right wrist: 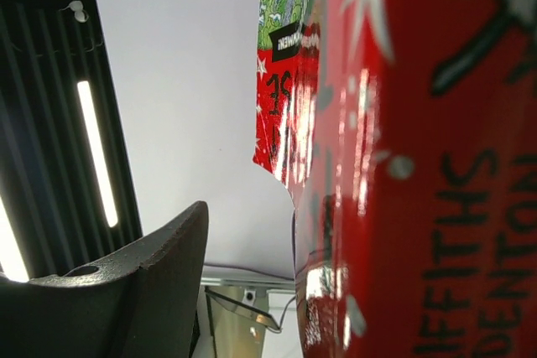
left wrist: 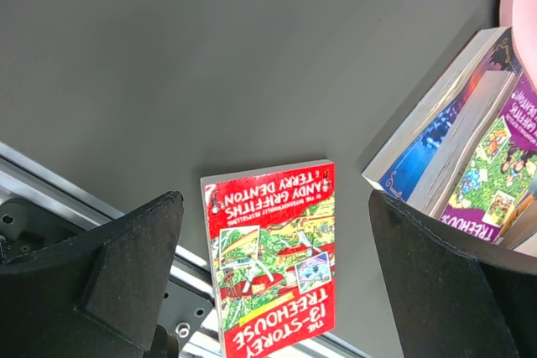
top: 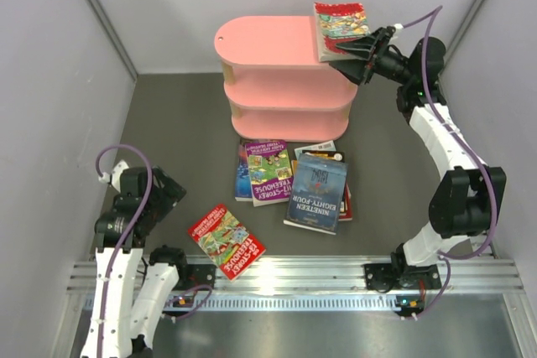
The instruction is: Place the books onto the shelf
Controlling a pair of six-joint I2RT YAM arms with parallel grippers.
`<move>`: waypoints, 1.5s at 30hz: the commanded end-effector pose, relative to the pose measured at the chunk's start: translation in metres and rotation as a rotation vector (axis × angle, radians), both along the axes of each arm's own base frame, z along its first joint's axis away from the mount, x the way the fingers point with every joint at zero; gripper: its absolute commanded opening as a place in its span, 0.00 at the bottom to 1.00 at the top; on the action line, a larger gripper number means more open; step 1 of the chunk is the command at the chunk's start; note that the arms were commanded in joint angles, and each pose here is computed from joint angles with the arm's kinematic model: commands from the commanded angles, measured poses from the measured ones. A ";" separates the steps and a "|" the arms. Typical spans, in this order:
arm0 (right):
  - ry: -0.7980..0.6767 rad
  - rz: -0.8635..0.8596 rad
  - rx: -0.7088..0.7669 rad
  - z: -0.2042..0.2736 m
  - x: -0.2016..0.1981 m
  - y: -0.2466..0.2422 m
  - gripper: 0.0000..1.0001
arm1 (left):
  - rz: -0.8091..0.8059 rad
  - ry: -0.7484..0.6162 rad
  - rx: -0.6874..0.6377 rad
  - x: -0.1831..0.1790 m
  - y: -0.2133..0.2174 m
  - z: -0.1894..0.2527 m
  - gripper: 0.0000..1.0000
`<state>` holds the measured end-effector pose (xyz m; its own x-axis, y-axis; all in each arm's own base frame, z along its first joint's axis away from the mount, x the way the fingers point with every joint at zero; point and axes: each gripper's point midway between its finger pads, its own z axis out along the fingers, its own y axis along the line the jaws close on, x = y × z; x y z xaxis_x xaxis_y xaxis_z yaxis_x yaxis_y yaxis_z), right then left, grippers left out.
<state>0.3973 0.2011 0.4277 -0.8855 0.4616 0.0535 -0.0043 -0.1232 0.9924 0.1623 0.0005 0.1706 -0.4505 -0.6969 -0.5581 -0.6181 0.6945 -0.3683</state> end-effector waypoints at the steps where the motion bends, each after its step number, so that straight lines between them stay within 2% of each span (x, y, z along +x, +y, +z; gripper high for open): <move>1: -0.200 -0.005 0.019 0.036 -0.019 -0.001 0.00 | 0.023 -0.042 0.008 0.002 0.004 0.015 0.97; 8: -0.175 -0.018 0.012 0.022 -0.010 0.000 0.01 | 0.038 -0.044 0.002 -0.001 0.004 0.012 0.97; 11: -0.167 -0.009 0.012 0.019 -0.012 0.003 0.10 | 0.039 -0.045 0.005 -0.001 0.005 0.012 0.97; 14: -0.164 -0.006 0.011 0.018 -0.015 0.005 0.25 | 0.040 -0.048 0.006 -0.001 0.005 0.014 0.98; 15: -0.168 -0.007 0.011 0.019 -0.015 0.005 0.37 | 0.041 -0.050 0.008 -0.001 0.006 0.014 0.98; 19: -0.187 -0.009 0.017 0.025 -0.018 0.004 0.51 | 0.042 -0.052 0.013 -0.003 0.007 0.015 0.98; 22: -0.192 -0.007 0.020 0.028 -0.022 0.004 0.68 | 0.046 -0.052 0.020 -0.004 0.008 0.016 0.98; 24: -0.195 -0.010 0.021 0.029 -0.024 0.003 0.99 | 0.045 -0.055 0.023 -0.004 0.008 0.017 0.98; 32: -0.203 -0.001 0.019 0.030 -0.035 0.003 1.00 | 0.043 -0.058 0.029 -0.007 0.009 0.018 0.98; 35: -0.195 0.006 -0.008 0.031 -0.051 0.002 1.00 | 0.043 -0.063 0.040 -0.008 0.011 0.020 0.98; 36: -0.248 0.004 -0.024 0.036 -0.059 0.001 1.00 | 0.042 -0.069 0.043 -0.007 0.011 0.022 0.98; 38: -0.223 -0.015 -0.138 0.015 -0.065 0.001 1.00 | 0.038 -0.075 0.047 -0.007 0.011 0.026 0.98; 39: -0.253 -0.019 -0.180 0.018 -0.083 0.001 1.00 | 0.030 -0.075 0.051 -0.007 0.011 0.027 0.98; 41: -0.218 -0.049 -0.339 -0.019 -0.095 -0.001 1.00 | 0.009 -0.066 0.047 -0.008 0.009 0.025 0.98; 43: -0.305 -0.042 -0.456 -0.034 -0.128 0.004 1.00 | -0.009 -0.051 0.032 -0.006 0.005 0.019 0.98; 44: -0.228 -0.045 -0.525 -0.067 -0.135 0.005 1.00 | -0.018 -0.046 0.020 -0.005 0.002 0.016 0.98; 45: -0.240 0.001 -0.555 -0.076 -0.158 0.014 1.00 | -0.035 -0.043 -0.008 -0.003 -0.004 0.014 0.98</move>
